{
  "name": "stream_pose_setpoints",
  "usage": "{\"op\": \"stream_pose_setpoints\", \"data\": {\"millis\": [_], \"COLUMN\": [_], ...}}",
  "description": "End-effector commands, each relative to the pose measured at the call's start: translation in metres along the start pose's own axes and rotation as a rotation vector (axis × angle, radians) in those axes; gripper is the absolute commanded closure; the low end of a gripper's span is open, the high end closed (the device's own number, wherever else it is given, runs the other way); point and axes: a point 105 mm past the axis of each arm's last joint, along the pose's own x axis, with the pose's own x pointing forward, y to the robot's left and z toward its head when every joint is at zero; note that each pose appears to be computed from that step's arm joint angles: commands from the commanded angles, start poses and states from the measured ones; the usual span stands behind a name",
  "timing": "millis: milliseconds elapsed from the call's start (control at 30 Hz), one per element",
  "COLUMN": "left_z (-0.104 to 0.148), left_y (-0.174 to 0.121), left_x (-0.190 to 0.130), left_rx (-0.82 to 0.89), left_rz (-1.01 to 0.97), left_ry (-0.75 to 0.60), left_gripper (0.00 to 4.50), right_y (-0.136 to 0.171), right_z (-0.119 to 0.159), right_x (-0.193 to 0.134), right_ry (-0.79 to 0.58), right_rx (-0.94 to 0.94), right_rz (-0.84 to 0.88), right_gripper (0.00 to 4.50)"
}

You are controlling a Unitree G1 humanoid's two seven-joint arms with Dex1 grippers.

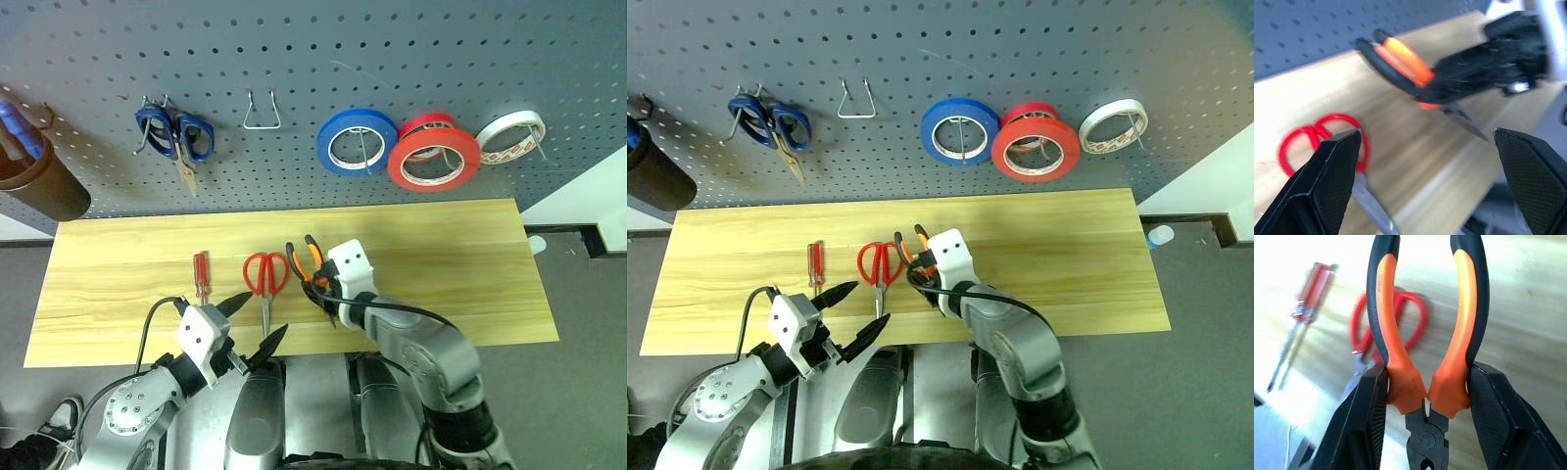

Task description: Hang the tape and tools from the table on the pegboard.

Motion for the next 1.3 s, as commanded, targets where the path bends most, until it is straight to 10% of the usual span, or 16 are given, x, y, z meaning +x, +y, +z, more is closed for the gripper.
{"op": "stream_pose_setpoints", "data": {"millis": [33, 1300], "left_z": [0.009, 0.04], "left_y": [0.005, 0.03], "left_x": [0.002, 0.028], "left_rx": [0.018, 0.075], "left_rz": [0.014, 0.049], "left_ry": [-0.054, -0.359], "left_gripper": [0.0, 0.0], "right_y": [0.011, 0.019], "right_z": [0.024, 0.228], "right_x": [-0.012, -0.017], "right_ry": [-0.143, -0.944], "right_rx": [-0.026, -0.301], "right_rz": [0.102, 0.159], "right_gripper": [2.45, 2.45]}}
